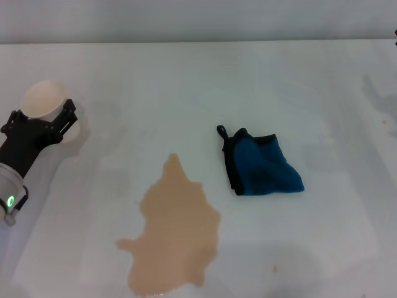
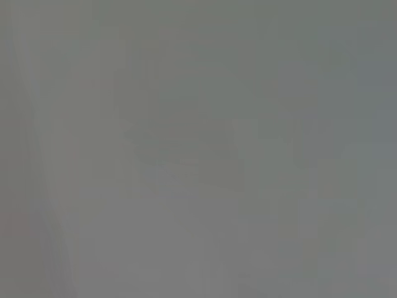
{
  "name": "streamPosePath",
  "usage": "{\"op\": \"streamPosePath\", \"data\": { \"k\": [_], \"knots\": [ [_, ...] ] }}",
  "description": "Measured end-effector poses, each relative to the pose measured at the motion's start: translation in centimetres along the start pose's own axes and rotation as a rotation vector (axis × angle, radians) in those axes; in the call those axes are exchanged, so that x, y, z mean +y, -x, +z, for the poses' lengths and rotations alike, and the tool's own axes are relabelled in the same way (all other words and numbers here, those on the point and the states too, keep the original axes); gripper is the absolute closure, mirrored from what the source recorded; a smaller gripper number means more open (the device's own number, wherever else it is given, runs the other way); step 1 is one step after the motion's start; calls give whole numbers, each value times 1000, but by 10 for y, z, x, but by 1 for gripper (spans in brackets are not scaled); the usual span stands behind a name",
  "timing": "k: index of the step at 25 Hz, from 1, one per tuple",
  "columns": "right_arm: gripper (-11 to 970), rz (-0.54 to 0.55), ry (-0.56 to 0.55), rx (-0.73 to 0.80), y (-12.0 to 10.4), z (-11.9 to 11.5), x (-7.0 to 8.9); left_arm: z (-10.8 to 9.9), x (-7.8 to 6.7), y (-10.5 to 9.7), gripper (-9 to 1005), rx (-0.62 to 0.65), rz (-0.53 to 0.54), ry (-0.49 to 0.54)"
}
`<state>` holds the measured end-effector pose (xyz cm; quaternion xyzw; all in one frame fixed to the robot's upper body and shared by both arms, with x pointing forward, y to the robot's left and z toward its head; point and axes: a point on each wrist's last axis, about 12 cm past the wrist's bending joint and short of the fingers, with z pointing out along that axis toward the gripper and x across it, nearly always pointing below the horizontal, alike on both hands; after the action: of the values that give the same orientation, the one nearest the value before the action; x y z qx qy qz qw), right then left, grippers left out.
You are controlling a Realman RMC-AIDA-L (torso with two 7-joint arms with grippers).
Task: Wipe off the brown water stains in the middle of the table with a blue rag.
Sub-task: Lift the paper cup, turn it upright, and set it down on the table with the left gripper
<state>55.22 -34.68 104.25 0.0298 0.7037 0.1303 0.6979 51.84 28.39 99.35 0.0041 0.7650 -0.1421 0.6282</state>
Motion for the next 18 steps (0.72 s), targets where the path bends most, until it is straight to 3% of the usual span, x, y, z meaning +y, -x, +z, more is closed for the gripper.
{"op": "streamPosePath", "data": {
  "k": [18],
  "knots": [
    [90,4,5,-3,0,1,2,-9,3,-4,105,-6,-5,4]
  ]
}}
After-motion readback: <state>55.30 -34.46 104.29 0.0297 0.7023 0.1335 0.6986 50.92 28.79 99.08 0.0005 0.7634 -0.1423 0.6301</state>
